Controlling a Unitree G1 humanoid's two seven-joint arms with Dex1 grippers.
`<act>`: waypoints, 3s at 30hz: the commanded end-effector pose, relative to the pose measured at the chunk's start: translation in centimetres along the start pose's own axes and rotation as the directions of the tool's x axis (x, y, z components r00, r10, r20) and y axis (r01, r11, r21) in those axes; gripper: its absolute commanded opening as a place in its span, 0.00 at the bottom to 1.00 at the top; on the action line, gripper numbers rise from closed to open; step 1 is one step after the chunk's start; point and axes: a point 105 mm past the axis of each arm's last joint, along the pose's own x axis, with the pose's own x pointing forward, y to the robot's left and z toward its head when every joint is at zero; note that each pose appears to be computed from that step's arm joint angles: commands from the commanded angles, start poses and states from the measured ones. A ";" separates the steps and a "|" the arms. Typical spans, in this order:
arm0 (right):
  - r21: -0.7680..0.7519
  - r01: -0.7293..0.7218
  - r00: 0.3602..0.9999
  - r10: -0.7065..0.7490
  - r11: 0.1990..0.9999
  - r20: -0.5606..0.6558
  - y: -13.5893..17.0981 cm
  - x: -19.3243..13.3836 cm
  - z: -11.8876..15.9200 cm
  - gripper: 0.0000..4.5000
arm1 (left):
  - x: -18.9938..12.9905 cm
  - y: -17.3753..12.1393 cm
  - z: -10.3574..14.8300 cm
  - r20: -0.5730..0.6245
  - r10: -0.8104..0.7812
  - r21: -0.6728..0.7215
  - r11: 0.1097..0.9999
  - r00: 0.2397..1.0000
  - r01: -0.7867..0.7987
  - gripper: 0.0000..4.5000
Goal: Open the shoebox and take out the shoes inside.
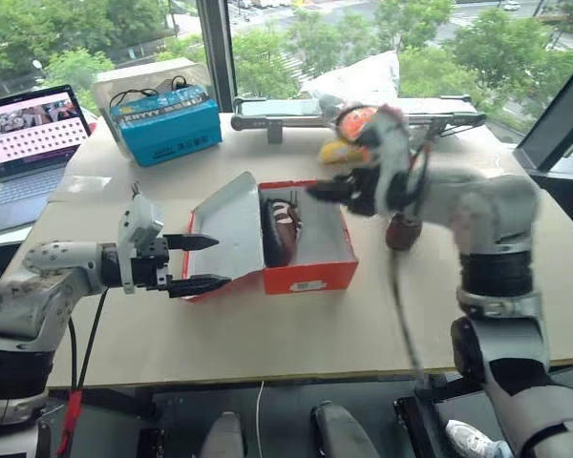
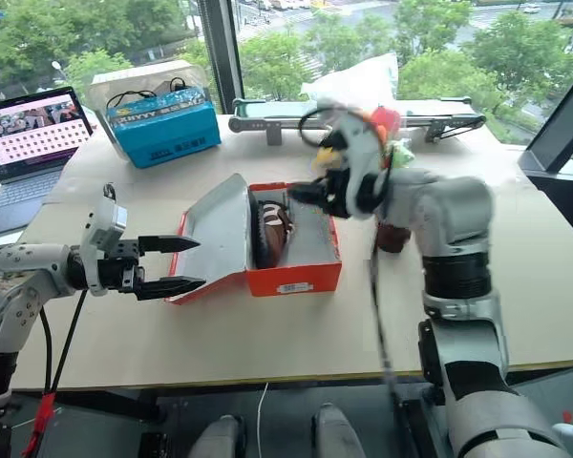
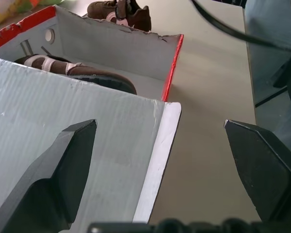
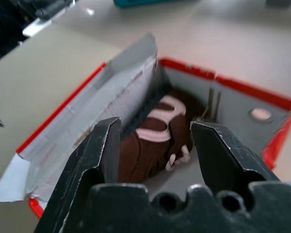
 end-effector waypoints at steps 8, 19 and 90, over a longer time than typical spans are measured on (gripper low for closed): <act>-0.085 -0.019 0.998 0.013 0.996 -0.069 -1.6 1.5 0.4 0.91 | -0.6 -1.0 0.6 0.010 0.008 0.035 0.999 1.000 -0.008 1.00; -0.100 -0.141 0.985 0.129 0.985 -0.112 2.5 2.9 1.4 0.98 | -0.4 -1.1 0.5 0.013 0.014 0.035 0.999 1.000 -0.014 1.00; -0.799 0.504 0.359 -0.921 0.328 -0.152 -20.5 -14.2 -7.6 0.14 | 0.4 -1.0 1.0 0.019 -0.033 0.039 0.999 0.999 0.032 1.00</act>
